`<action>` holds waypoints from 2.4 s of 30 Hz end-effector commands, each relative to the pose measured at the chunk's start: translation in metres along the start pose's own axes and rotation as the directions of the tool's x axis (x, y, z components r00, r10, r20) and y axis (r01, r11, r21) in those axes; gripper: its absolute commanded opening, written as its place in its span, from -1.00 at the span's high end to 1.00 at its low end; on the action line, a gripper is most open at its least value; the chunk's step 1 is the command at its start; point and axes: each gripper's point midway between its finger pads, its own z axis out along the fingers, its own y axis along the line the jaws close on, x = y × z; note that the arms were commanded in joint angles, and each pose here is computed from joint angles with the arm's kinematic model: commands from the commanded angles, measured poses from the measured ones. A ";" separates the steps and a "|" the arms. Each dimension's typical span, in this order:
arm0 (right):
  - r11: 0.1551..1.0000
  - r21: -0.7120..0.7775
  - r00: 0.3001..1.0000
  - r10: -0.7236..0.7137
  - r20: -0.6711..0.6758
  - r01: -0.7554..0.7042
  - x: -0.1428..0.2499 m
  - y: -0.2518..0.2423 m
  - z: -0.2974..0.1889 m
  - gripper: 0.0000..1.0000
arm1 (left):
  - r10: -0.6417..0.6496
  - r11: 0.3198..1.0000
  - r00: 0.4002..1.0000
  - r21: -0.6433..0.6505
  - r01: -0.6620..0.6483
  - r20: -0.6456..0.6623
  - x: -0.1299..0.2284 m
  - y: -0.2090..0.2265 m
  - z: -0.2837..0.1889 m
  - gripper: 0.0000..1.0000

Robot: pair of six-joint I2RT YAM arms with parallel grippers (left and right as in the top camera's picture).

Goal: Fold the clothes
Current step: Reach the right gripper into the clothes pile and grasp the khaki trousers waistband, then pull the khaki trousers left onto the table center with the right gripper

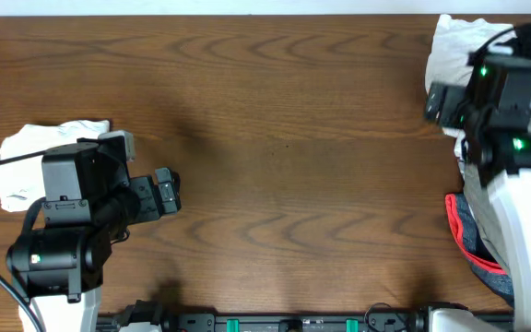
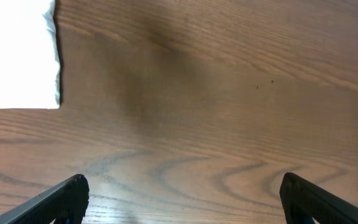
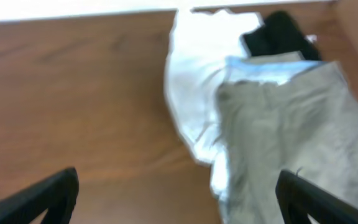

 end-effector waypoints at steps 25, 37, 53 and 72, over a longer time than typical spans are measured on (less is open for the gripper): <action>0.949 0.250 0.926 0.260 -0.275 -0.193 0.114 -0.094 0.178 -0.38 | -0.005 1.000 0.994 -0.014 0.003 -0.109 -0.004 0.004 0.029 -0.96; 0.942 0.274 0.919 0.271 -0.287 -0.192 0.123 -0.102 0.184 0.28 | -0.005 1.000 0.994 -0.014 0.003 -0.109 -0.004 0.004 0.029 -0.96; 0.986 -0.009 0.986 0.166 0.019 -0.166 -0.015 -0.045 0.085 0.97 | -0.006 1.000 0.993 -0.015 0.005 -0.116 -0.002 0.005 0.029 -0.96; 0.866 -0.446 0.974 -0.200 0.104 0.226 -0.004 0.173 -0.023 0.82 | -0.011 1.000 0.990 -0.019 0.008 -0.138 0.003 0.006 0.028 -0.96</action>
